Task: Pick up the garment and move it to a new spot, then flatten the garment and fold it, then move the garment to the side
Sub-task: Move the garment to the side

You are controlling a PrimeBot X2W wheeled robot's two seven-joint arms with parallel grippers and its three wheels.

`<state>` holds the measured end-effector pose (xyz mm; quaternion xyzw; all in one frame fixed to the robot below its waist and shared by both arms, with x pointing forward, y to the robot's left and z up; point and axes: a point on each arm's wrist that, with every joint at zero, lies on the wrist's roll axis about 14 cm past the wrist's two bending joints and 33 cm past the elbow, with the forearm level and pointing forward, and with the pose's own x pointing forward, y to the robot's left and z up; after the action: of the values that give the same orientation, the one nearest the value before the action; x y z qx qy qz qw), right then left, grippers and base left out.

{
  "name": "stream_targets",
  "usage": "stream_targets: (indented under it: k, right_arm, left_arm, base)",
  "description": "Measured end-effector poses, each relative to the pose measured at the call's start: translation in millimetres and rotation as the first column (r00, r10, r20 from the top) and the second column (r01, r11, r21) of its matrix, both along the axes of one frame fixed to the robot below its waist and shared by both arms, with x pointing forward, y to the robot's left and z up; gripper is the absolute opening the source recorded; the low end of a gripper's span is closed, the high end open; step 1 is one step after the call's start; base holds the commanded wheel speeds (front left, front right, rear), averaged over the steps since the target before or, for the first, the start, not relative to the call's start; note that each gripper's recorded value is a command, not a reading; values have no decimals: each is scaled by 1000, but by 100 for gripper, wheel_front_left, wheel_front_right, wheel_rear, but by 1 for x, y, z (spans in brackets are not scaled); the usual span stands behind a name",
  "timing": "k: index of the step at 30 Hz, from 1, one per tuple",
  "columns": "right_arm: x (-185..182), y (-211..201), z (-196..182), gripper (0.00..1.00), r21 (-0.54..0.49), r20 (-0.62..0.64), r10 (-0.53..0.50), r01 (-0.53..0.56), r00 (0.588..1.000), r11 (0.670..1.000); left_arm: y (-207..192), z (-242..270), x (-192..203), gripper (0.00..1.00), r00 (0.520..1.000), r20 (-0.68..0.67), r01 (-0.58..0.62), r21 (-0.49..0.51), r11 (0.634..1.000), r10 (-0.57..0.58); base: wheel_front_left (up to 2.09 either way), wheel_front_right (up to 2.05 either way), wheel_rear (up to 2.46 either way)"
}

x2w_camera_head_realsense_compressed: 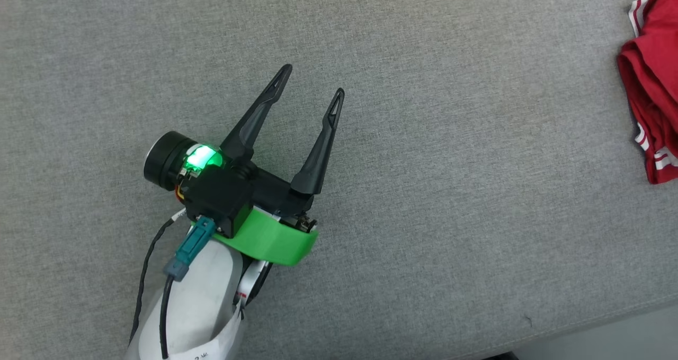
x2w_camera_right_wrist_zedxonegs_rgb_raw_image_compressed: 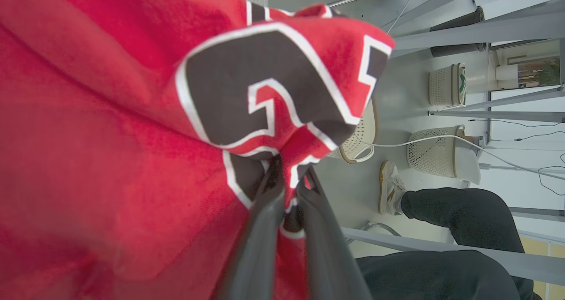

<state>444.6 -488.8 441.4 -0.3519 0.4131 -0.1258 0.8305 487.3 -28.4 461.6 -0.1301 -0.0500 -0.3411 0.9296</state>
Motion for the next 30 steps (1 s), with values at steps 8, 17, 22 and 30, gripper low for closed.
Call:
stream_targets:
  k: [8, 17, 22, 30]
  right_arm:
    - [4, -7, -10, 0, 2, 6, -26, 26, 1000, 1000]
    - [10, -6, 4, 100, 7, 72, -25, 25, 997, 1000]
    - [28, 20, 23, 100, 62, 193, 34, -47, 981, 997]
    - [53, 99, 68, 100, 187, 491, 160, -284, 856, 940]
  left_arm:
    - [2, -3, 2, 100, 1000, -6, -6, -2, 1000, 6]
    - [10, 11, 1, 100, 999, 6, -47, -8, 999, 47]
    - [28, 17, -3, 100, 994, -22, -108, -9, 994, 108]
    - [69, 22, -26, 100, 970, -73, -231, 16, 973, 231]
  base:
    - [0, 0, 0]
    - [0, 0, 0]
    - [0, 0, 0]
    - [0, 0, 0]
